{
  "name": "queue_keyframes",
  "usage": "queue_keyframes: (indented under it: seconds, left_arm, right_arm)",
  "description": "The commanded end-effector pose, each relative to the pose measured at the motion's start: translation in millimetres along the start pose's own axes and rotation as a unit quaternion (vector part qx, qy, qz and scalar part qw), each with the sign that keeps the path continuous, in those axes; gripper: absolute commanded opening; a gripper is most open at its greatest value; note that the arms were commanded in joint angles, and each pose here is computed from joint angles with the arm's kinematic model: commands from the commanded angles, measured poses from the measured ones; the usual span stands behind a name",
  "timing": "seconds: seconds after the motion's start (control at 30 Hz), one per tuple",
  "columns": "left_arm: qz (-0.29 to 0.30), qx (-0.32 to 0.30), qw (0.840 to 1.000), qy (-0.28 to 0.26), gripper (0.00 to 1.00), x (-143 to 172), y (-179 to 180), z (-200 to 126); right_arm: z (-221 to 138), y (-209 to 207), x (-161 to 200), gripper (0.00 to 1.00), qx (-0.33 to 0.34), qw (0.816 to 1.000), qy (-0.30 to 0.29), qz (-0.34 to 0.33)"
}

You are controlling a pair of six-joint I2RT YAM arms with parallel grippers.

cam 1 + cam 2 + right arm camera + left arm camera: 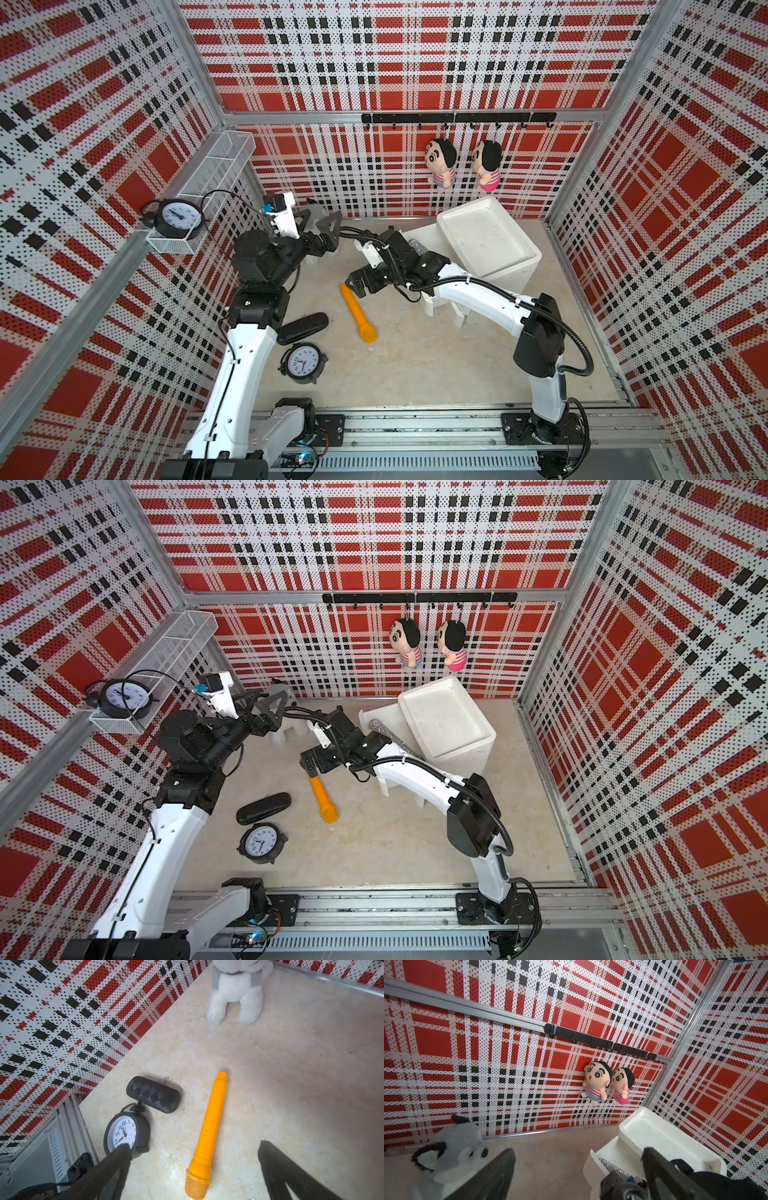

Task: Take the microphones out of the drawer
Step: Pick up the microphone from the drawer.

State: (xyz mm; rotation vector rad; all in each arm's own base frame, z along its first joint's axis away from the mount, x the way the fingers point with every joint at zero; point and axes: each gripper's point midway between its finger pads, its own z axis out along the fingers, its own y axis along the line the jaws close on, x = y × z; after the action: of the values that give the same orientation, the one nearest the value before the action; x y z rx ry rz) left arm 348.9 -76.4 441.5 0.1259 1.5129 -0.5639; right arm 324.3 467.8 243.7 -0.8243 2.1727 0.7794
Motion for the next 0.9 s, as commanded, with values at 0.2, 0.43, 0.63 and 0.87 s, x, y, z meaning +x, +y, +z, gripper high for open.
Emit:
queue_keyframes:
  seconds: [0.2,0.43,0.63,0.87]
  left_arm:
    - [0.029,0.026,0.999,0.014,0.98,-2,-14,-4]
    - [0.052,0.064,0.995,0.051,0.98,14,-32,1]
    - [0.064,0.122,0.982,0.130,0.98,53,-66,20]
    - [0.098,0.115,0.964,0.220,0.98,102,-101,53]
  right_arm:
    - [-103,7,-51,1.00,0.036,0.993,-0.083,-0.073]
    - [-154,-35,-59,1.00,0.100,0.990,-0.084,-0.055]
    - [-201,-93,-46,1.00,0.170,0.983,-0.072,-0.015]
    - [-254,-168,-19,1.00,0.234,0.967,-0.082,0.051]
